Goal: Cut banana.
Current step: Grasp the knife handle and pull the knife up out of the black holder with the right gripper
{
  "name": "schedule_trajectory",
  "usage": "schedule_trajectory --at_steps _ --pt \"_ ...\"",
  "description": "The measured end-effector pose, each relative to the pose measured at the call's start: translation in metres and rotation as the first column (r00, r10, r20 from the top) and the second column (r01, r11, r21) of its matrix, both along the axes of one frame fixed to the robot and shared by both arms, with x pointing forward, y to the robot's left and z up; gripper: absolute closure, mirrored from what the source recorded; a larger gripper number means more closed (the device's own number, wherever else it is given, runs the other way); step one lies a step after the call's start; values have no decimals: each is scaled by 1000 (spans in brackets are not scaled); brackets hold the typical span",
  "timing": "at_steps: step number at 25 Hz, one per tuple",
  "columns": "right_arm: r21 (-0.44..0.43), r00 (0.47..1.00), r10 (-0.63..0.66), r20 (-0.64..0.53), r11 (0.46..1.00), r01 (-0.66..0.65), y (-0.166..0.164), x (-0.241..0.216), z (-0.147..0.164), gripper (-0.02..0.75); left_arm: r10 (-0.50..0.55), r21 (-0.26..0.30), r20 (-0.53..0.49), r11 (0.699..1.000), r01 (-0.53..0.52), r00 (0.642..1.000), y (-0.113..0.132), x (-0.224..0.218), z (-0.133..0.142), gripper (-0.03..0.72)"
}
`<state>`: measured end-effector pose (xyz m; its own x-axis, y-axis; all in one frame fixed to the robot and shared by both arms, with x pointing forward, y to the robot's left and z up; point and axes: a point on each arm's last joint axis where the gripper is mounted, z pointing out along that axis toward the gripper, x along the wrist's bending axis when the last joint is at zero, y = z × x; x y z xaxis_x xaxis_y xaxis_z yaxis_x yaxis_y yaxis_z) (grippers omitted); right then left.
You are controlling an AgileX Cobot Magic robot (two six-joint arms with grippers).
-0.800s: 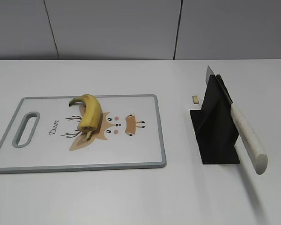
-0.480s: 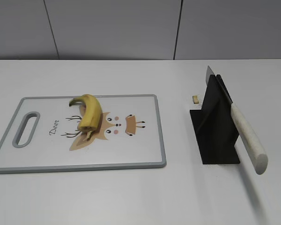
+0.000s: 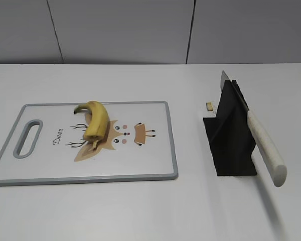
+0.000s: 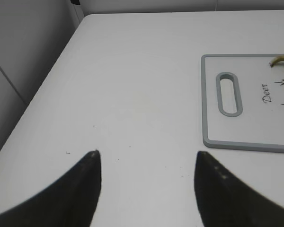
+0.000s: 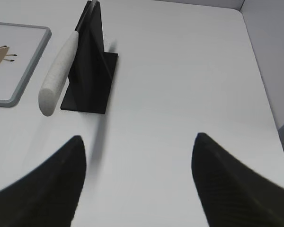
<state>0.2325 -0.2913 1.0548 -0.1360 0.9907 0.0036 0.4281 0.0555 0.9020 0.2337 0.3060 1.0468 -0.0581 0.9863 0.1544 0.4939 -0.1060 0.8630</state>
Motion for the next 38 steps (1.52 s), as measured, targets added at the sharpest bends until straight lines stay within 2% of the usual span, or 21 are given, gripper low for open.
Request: schedule_trajectory --at_steps 19,22,25,31,38 --pt "-10 1000 -6 -1 1000 6 -1 0 0 196 0 0 0 1000 0 1000 0 0 0 98" --pt "-15 998 -4 -65 1000 3 -1 3 4 197 0 0 0 1000 0 1000 0 0 0 99" --pt "-23 983 -1 -181 1000 -4 0 12 12 197 0 0 -1 1000 0 1000 0 0 0 99" --pt "-11 924 17 -381 1000 -23 4 43 27 197 0 0 -1 1000 0 1000 0 0 0 99" --pt "18 853 29 -522 1000 -23 8 82 32 196 0 0 -2 1000 0 1000 0 0 0 99"
